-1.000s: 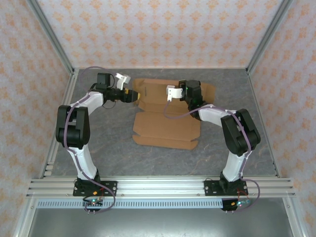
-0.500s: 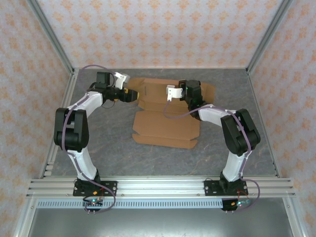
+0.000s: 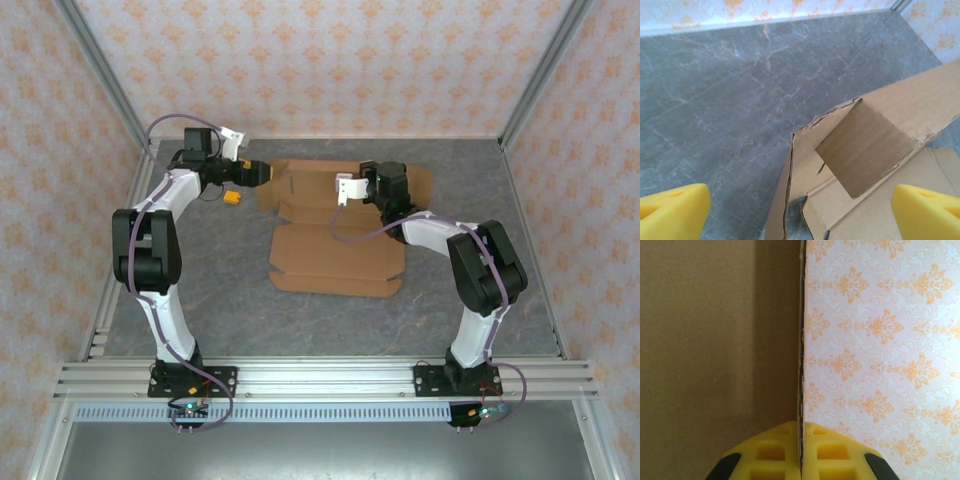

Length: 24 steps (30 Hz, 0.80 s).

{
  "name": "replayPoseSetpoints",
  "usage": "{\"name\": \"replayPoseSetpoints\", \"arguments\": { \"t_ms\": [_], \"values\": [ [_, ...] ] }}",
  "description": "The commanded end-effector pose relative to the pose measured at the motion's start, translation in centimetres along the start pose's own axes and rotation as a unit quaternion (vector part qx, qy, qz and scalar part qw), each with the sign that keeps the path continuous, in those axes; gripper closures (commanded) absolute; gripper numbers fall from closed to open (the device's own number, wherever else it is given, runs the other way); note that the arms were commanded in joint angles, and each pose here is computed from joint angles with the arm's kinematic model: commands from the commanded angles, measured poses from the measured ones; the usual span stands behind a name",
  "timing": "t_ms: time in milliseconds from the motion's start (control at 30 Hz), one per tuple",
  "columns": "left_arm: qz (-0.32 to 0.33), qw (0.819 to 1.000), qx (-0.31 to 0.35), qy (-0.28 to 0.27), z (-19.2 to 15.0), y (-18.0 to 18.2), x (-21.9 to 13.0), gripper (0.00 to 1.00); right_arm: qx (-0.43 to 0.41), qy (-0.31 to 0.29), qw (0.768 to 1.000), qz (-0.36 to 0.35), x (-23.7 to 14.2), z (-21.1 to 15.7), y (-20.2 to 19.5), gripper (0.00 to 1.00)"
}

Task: Fold the paper box

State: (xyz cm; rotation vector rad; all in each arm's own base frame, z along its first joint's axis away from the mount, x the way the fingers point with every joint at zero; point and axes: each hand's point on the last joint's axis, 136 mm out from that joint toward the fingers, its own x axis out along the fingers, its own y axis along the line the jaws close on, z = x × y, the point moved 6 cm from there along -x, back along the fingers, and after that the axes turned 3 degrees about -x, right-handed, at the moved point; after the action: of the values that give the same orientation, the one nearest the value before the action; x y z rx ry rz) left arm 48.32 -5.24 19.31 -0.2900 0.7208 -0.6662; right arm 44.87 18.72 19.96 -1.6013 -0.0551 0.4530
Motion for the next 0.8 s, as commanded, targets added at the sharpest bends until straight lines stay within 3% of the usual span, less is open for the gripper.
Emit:
{"name": "replayPoseSetpoints", "arguments": {
  "t_ms": [0, 133, 233, 400, 633, 767],
  "values": [
    [-0.017, 1.0, -0.015, -0.002, 0.6, 0.3, -1.6, 0.14, -0.009, -0.012, 0.999, -0.034, -0.6, 0.3, -2.1, 1.0],
    [0.005, 0.997, -0.06, -0.049, 1.4, 2.4, -3.5, 0.21, -0.011, -0.011, 0.999, -0.035, -0.5, 0.3, -2.1, 1.0],
    [0.068, 0.989, -0.107, -0.08, 1.6, 5.2, -4.3, 0.29, -0.014, -0.01, 0.999, -0.035, -0.5, 0.3, -2.1, 1.0],
    [0.182, 0.967, -0.169, -0.053, 0.3, 9.4, -4.1, 0.43, -0.014, -0.01, 0.999, -0.033, -0.6, 0.3, -2.1, 1.0],
    [0.158, 0.979, -0.116, 0.05, -0.6, 7.0, -0.2, 0.46, -0.013, -0.01, 0.999, -0.035, -0.6, 0.3, -2.2, 1.0],
    [0.132, 0.984, -0.106, 0.064, -0.3, 6.4, 1.6, 0.47, -0.013, -0.009, 0.999, -0.035, -0.7, 0.3, -2.3, 1.0]
  ]
}}
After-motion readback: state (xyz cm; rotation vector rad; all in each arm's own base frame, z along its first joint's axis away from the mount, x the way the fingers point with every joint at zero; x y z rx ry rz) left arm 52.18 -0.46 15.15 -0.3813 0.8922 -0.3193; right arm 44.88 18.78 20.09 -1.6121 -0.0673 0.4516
